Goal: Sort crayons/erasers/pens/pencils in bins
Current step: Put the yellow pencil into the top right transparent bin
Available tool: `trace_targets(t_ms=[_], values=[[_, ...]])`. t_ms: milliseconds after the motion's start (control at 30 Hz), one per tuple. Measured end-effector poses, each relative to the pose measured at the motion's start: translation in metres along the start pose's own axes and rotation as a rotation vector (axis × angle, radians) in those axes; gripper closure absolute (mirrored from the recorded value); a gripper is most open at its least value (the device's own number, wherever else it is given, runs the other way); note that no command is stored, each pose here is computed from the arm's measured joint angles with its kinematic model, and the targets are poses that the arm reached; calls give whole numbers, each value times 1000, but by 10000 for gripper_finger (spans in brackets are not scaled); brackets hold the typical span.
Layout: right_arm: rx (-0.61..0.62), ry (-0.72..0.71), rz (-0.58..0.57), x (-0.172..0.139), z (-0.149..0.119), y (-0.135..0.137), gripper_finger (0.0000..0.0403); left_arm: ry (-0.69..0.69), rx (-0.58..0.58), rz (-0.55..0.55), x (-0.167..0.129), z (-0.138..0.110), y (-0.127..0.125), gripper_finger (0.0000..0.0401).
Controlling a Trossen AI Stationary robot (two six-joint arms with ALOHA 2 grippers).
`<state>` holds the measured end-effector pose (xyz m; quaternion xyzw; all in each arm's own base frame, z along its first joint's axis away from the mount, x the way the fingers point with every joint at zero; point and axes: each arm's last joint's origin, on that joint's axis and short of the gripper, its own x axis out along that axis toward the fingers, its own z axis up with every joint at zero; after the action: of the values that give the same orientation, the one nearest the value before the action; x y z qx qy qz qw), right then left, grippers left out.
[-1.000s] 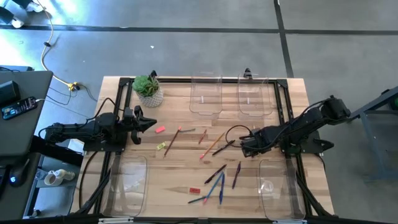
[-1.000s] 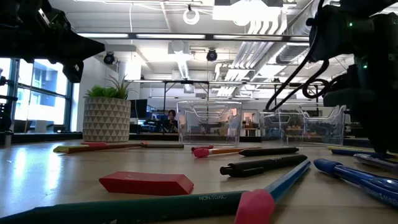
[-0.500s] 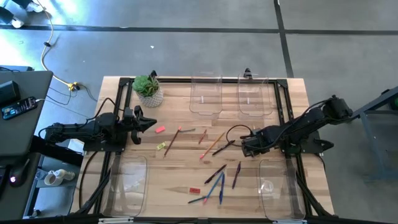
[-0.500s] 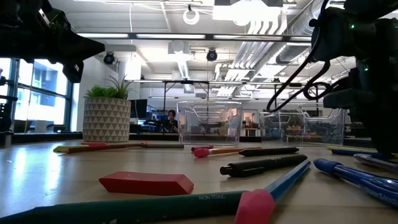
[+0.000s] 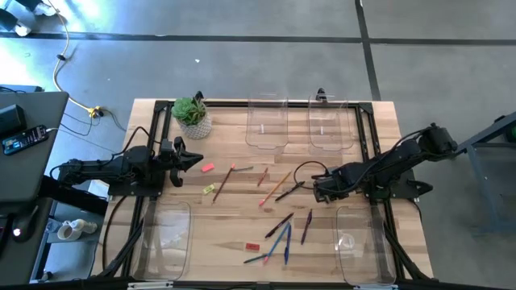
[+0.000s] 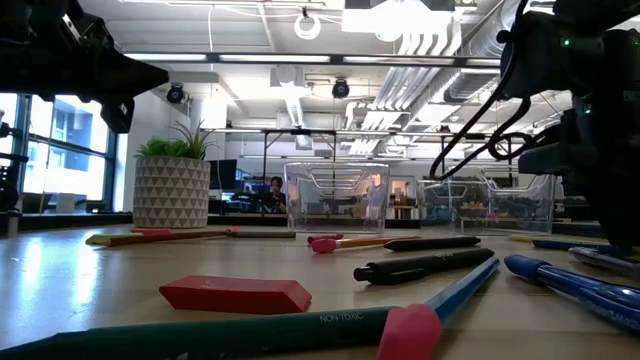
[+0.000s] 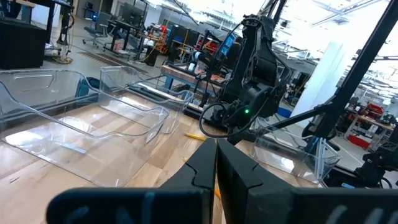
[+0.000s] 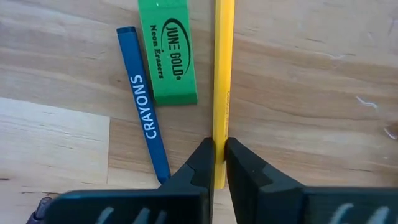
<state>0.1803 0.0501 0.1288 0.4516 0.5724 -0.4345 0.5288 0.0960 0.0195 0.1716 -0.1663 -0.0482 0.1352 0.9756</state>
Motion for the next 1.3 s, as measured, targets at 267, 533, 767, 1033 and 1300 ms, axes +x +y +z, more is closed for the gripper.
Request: trace_targets(t_ms=[267, 533, 767, 1033, 1300], values=[[-4, 25, -46, -10, -2, 1, 387, 0, 1, 0, 0, 0, 0, 398], [-11, 25, -17, -11, -5, 4, 387, 2, 1, 0, 0, 0, 0, 398], [-19, 5, 6, -20, -12, 11, 387, 2, 1, 0, 0, 0, 0, 398], [-32, -18, 13, -33, -14, 17, 387, 1, 1, 0, 0, 0, 0, 398], [-87, -44, 82, -49, -15, 30, 387, 2, 2, 0, 0, 0, 0, 398]])
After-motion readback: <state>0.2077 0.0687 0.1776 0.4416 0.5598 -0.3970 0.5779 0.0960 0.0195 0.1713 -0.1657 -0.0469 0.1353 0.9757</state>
